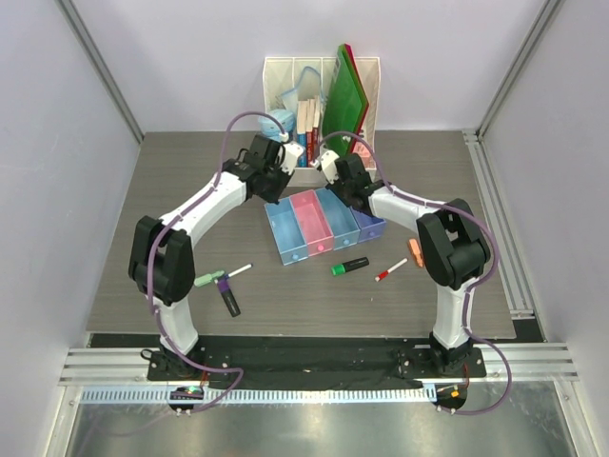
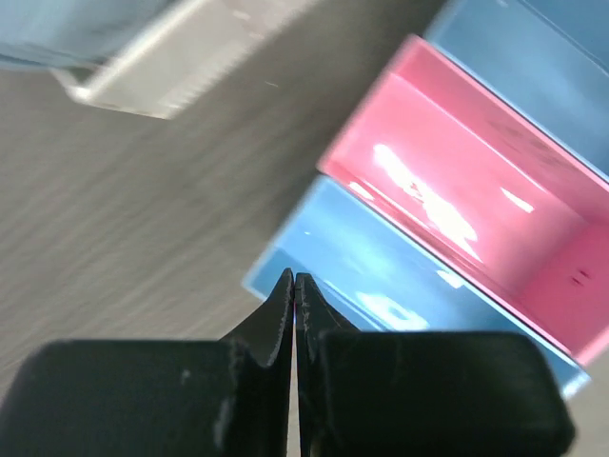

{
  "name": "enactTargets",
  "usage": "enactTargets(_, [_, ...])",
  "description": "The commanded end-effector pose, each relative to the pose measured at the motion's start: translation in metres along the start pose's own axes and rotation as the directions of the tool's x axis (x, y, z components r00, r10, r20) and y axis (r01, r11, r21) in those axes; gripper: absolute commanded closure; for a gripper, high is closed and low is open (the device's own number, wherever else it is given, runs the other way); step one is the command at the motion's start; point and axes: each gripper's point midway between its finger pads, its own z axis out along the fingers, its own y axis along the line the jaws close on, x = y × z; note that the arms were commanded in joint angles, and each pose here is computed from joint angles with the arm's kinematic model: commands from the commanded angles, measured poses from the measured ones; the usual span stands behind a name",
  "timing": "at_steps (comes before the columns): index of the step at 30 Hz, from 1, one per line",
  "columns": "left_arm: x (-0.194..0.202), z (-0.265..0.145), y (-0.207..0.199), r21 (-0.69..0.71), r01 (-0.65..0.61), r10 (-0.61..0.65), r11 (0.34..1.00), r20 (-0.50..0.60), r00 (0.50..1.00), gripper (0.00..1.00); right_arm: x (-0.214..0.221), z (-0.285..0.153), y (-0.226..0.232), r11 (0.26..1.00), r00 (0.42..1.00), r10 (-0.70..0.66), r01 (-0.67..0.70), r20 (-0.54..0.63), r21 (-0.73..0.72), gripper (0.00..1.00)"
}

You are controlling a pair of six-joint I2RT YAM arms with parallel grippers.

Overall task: Sort the stationery into containers
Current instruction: Move the storage box to the center of the board.

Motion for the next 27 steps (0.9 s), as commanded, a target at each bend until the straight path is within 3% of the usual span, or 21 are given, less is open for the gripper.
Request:
enactTargets(1, [0.017, -0.002, -0.045, 0.226, 0.027, -0.016, 0.974, -0.048, 0.999, 1.00, -0.026, -0.009, -0.003, 1.000, 0.997, 0.024, -0.025, 0.075, 0.004, 0.92])
enactTargets(16, [0.048, 0.051, -0.044, 0.130, -0.096, 0.114, 0.987, -0.141, 0.983, 1.00, -0.021, -0.007, -0.002, 1.000, 0.997, 0.019, -0.019, 0.069, 0.003, 0.92])
enactTargets(20, [0.041, 0.063, -0.033, 0.005, -0.206, 0.205, 0.979, -0.114, 0.972, 1.00, -0.020, -0.007, -0.002, 1.000, 0.997, 0.014, -0.015, 0.070, 0.005, 0.92])
enactTargets(27, [0.028, 0.083, -0.029, -0.087, -0.331, 0.323, 0.939, -0.102, 0.941, 1.00, -0.015, -0.005, -0.001, 1.000, 0.998, 0.007, -0.008, 0.056, 0.008, 0.92])
